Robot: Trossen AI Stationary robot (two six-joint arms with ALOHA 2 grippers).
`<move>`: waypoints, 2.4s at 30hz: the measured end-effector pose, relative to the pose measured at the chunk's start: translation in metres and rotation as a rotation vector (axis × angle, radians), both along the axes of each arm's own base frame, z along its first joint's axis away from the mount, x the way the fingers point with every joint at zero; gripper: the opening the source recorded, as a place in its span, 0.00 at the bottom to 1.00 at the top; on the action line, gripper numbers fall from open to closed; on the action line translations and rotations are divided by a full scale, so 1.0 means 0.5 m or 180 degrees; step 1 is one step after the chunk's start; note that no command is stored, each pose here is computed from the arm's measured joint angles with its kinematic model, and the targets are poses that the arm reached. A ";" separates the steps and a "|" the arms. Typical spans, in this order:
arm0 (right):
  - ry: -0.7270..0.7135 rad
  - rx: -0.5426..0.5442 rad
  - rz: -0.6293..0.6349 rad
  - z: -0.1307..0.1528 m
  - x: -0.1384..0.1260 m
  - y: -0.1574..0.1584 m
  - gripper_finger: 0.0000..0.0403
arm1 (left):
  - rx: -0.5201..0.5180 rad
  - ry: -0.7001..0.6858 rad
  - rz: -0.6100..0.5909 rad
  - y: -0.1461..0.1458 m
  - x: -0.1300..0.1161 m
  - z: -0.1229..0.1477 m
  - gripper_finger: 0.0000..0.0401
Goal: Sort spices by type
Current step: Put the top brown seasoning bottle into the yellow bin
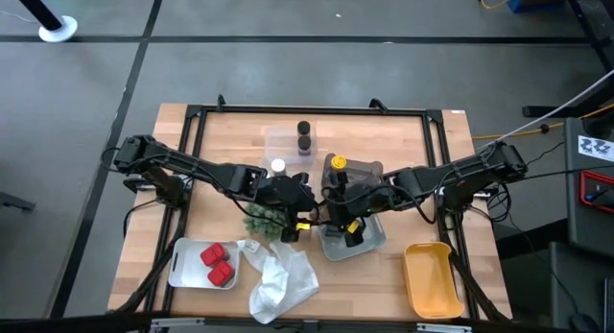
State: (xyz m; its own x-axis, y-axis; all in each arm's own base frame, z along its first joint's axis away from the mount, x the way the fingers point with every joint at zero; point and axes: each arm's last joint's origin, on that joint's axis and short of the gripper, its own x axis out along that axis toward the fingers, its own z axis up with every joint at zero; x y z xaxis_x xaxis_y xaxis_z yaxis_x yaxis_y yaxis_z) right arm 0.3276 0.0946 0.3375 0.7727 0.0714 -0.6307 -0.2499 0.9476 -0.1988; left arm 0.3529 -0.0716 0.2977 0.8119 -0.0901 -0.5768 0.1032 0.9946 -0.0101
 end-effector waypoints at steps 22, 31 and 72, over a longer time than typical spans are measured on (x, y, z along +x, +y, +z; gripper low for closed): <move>0.0180 0.0250 -0.0115 0.002 -0.016 -0.004 0.46 | 0.0002 -0.0020 0.0203 0.001 0.000 0.000 0.48; 0.0225 0.0340 -0.0220 0.005 -0.022 -0.005 0.46 | -0.0023 -0.0039 0.0179 0.001 0.001 0.001 0.49; 0.1856 0.1191 -0.2207 -0.074 -0.349 0.257 0.46 | -0.0094 0.0300 0.0370 0.006 -0.018 -0.008 0.63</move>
State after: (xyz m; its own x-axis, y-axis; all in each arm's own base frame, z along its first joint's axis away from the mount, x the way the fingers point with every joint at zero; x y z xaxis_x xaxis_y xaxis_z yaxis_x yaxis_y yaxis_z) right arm 0.1532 0.2229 0.3004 0.2932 -0.0075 -0.9560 0.4224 0.8981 0.1225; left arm 0.3438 -0.0689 0.2938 0.7602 -0.0168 -0.6495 -0.0153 0.9989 -0.0437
